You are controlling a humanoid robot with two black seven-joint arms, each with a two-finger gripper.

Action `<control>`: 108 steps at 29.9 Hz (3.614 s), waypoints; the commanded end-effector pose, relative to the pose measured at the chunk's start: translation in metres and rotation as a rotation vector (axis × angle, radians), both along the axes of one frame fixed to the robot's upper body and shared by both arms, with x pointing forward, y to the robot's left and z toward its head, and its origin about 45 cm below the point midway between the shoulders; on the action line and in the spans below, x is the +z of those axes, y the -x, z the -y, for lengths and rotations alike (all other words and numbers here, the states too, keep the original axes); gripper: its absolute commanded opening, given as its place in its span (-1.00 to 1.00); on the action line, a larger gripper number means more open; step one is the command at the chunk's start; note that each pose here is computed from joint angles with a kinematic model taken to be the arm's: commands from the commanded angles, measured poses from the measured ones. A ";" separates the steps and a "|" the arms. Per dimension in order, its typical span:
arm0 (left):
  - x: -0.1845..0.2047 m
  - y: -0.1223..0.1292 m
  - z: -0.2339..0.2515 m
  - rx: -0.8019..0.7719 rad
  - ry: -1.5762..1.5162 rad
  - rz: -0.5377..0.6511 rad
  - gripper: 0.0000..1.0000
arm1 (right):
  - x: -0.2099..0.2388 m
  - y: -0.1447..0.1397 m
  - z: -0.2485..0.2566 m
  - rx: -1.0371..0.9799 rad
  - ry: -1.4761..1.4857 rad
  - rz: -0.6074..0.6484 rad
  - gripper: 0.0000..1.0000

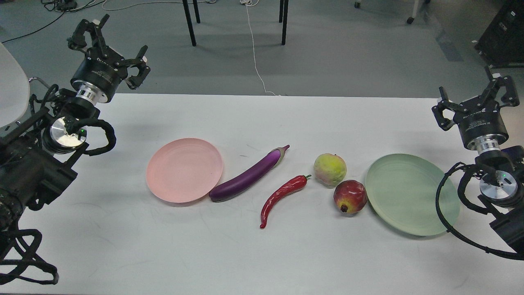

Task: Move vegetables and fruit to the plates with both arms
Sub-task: 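Move the right gripper over the yellow-green apple, then grasp the yellow-green apple with the right gripper, then carry the apple onto the pale green plate and release it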

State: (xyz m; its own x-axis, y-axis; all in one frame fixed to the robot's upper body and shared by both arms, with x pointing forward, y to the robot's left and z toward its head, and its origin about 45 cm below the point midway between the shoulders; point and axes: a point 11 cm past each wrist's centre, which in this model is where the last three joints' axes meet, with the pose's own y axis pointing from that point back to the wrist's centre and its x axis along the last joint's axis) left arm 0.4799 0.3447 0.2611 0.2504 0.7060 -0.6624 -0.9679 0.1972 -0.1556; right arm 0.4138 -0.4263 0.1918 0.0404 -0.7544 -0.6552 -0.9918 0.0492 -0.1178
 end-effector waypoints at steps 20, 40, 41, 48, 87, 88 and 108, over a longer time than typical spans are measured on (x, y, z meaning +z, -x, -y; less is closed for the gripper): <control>0.015 0.005 -0.034 0.046 -0.041 0.020 0.96 | 0.188 -0.069 -0.068 0.438 0.707 0.149 0.97; 0.018 0.010 -0.052 0.070 -0.081 0.016 0.96 | 0.067 -0.015 -0.218 1.517 2.034 -0.035 0.96; 0.018 0.010 -0.052 0.070 -0.081 0.016 0.96 | 0.059 -0.012 -0.218 1.547 2.063 -0.047 0.96; 0.020 0.010 -0.056 0.076 -0.084 0.018 0.96 | 0.026 -0.009 -0.229 1.608 2.163 -0.041 0.95; 0.024 0.007 -0.051 0.059 -0.091 0.023 0.96 | 0.049 -0.005 -0.145 1.468 2.105 -0.156 0.05; 0.024 0.007 -0.051 0.059 -0.091 0.023 0.96 | 0.048 0.001 -0.135 1.473 2.096 -0.177 0.06; 0.020 0.007 -0.047 0.054 -0.089 0.016 0.96 | 0.012 0.041 -0.056 1.482 2.077 -0.315 0.90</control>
